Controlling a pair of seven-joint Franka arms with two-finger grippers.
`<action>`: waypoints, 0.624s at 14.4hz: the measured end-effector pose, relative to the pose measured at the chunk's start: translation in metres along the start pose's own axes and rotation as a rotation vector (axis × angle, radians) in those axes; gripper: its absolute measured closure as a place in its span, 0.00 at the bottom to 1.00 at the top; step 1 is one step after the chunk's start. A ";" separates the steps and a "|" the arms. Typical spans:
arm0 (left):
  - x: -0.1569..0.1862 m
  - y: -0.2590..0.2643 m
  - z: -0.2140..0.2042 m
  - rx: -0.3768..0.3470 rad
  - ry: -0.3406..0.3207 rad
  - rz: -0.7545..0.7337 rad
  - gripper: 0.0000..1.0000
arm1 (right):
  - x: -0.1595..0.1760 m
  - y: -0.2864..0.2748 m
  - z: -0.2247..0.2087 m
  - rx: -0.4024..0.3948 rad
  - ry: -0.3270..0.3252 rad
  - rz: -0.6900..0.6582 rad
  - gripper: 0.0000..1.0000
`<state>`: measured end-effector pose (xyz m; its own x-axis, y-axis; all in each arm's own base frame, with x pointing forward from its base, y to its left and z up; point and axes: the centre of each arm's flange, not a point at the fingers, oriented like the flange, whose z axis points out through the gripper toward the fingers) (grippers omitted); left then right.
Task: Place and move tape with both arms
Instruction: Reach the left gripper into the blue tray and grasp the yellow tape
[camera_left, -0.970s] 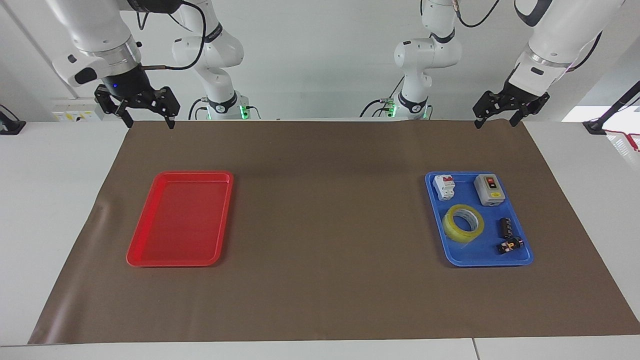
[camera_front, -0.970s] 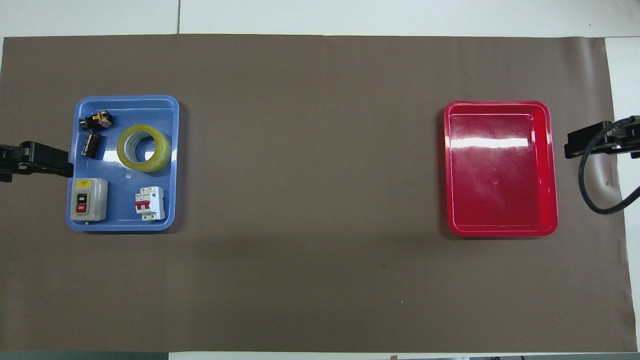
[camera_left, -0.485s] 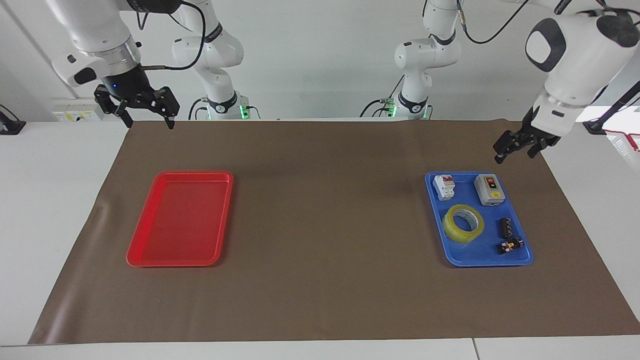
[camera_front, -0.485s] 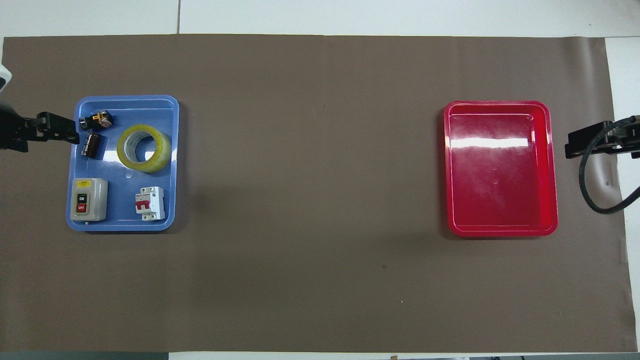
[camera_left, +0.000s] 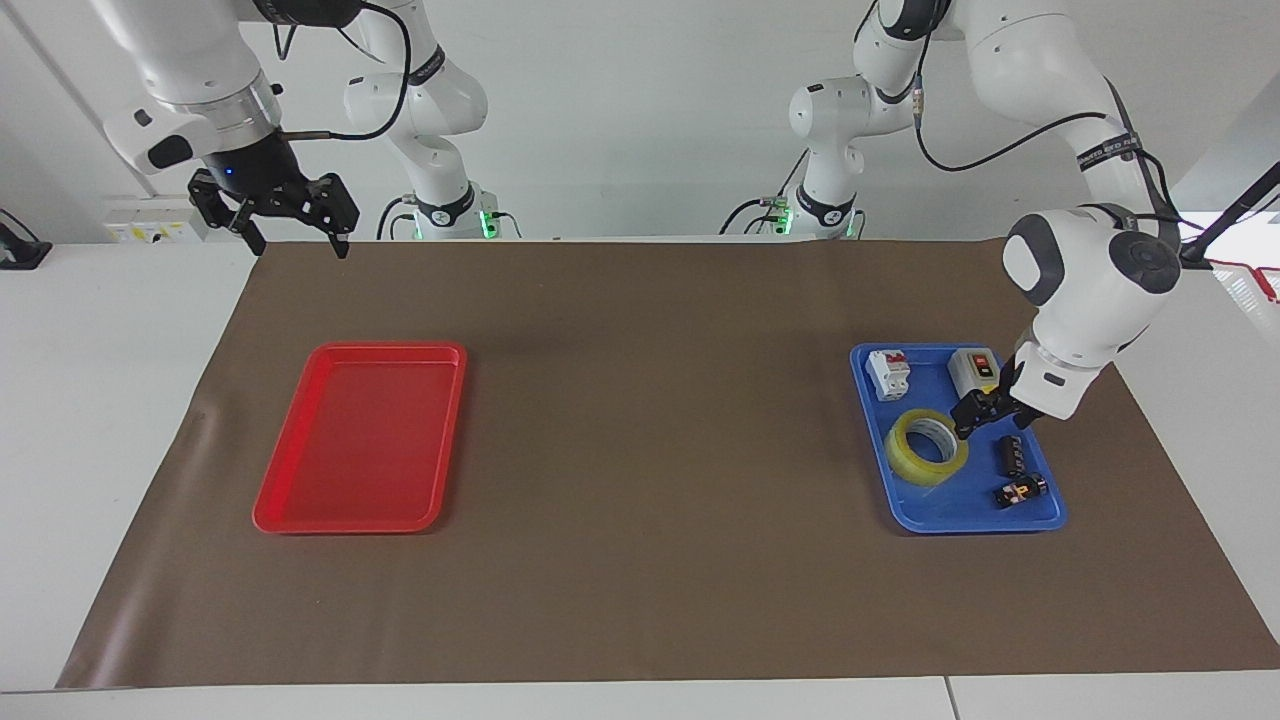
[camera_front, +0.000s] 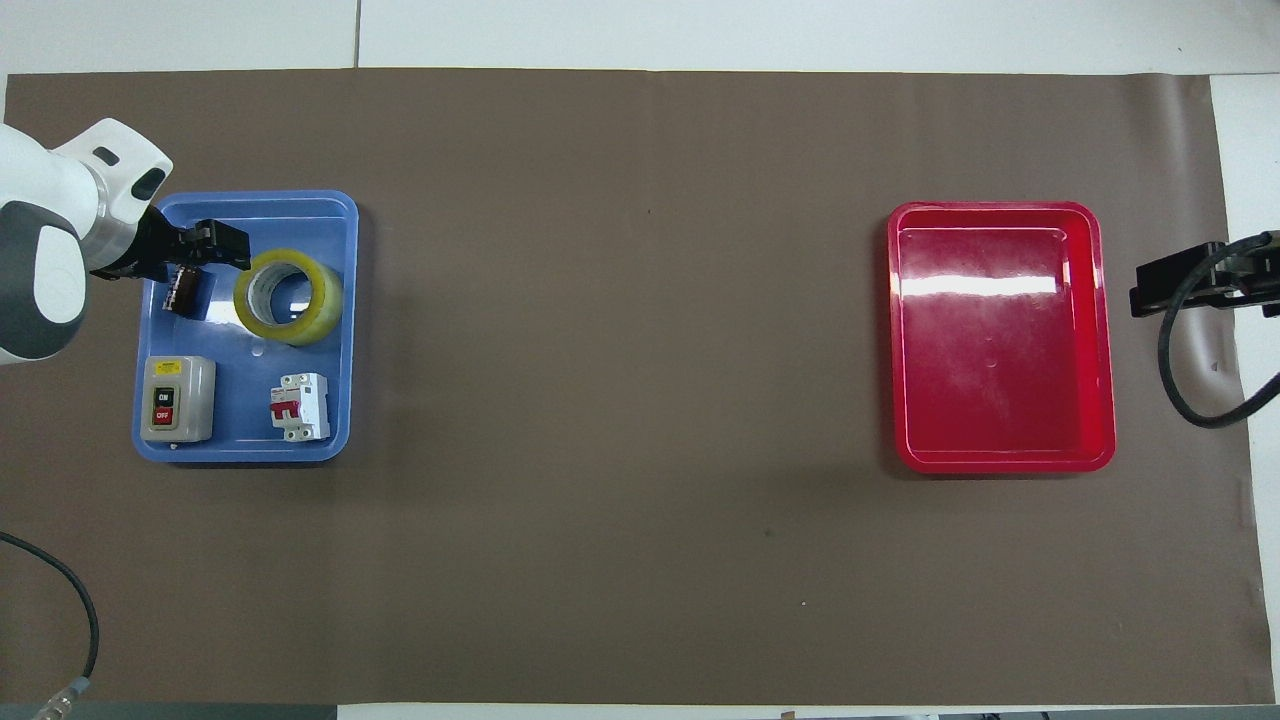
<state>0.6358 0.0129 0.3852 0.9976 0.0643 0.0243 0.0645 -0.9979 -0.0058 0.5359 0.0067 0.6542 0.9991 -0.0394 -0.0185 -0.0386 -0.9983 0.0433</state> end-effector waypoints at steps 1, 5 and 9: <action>-0.003 0.000 0.009 0.000 -0.003 0.001 0.02 | 0.000 0.000 0.000 0.000 0.000 0.000 0.00; -0.016 0.004 0.043 -0.002 0.011 0.009 0.07 | 0.000 0.001 0.000 0.000 0.000 0.002 0.00; -0.020 0.007 0.059 -0.004 0.002 0.015 0.22 | 0.000 0.001 0.000 0.000 0.000 0.002 0.00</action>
<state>0.6178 0.0048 0.3262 0.9984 0.0495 0.0258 0.0496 -0.9988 -0.0024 0.5359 0.0056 0.6542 0.9990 -0.0414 -0.0185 -0.0406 -0.9982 0.0433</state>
